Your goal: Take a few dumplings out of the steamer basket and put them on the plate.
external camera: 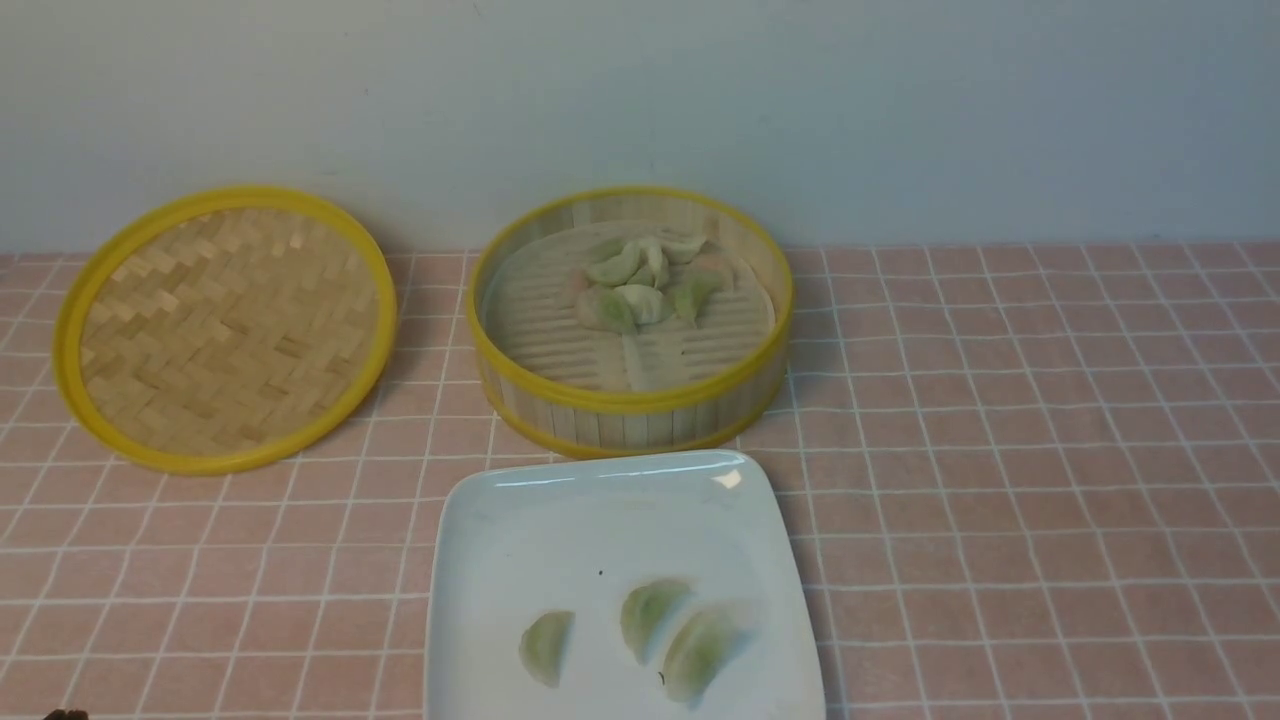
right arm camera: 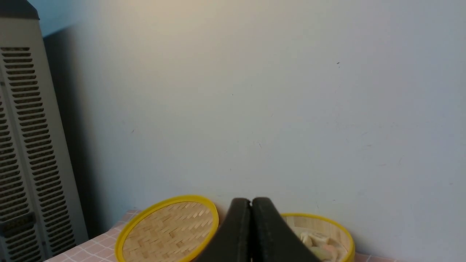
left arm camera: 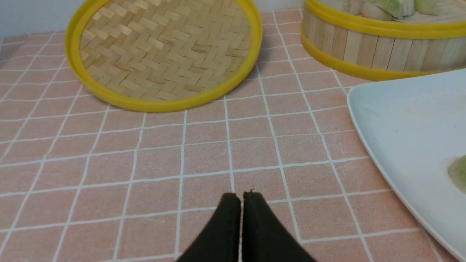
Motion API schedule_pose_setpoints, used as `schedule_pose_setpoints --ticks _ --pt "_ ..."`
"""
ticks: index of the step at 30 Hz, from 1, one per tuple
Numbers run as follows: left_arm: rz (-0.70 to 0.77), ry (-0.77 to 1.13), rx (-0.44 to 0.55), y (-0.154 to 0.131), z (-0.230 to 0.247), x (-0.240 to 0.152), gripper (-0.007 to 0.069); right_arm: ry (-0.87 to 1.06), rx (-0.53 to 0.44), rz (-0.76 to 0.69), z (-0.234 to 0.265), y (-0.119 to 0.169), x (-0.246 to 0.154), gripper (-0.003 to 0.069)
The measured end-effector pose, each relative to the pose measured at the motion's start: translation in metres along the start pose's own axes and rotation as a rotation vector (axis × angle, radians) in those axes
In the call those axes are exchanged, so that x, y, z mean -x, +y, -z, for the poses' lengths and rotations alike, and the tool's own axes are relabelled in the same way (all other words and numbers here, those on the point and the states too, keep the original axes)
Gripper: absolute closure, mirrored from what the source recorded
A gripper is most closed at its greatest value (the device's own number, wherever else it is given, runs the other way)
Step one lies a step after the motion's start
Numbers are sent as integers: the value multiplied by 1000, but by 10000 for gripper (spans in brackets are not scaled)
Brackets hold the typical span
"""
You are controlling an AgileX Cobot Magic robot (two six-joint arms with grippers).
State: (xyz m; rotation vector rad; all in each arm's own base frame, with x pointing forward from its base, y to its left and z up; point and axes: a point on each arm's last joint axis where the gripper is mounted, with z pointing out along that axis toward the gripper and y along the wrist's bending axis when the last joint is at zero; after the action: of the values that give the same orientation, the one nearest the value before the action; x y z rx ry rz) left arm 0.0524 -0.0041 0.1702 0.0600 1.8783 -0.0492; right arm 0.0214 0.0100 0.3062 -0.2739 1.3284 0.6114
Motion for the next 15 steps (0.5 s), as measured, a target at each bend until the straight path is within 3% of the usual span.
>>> schedule_pose_setpoints --ticks 15 --pt "1 2 0 0 0 0 631 3 7 -14 0 1 0 672"
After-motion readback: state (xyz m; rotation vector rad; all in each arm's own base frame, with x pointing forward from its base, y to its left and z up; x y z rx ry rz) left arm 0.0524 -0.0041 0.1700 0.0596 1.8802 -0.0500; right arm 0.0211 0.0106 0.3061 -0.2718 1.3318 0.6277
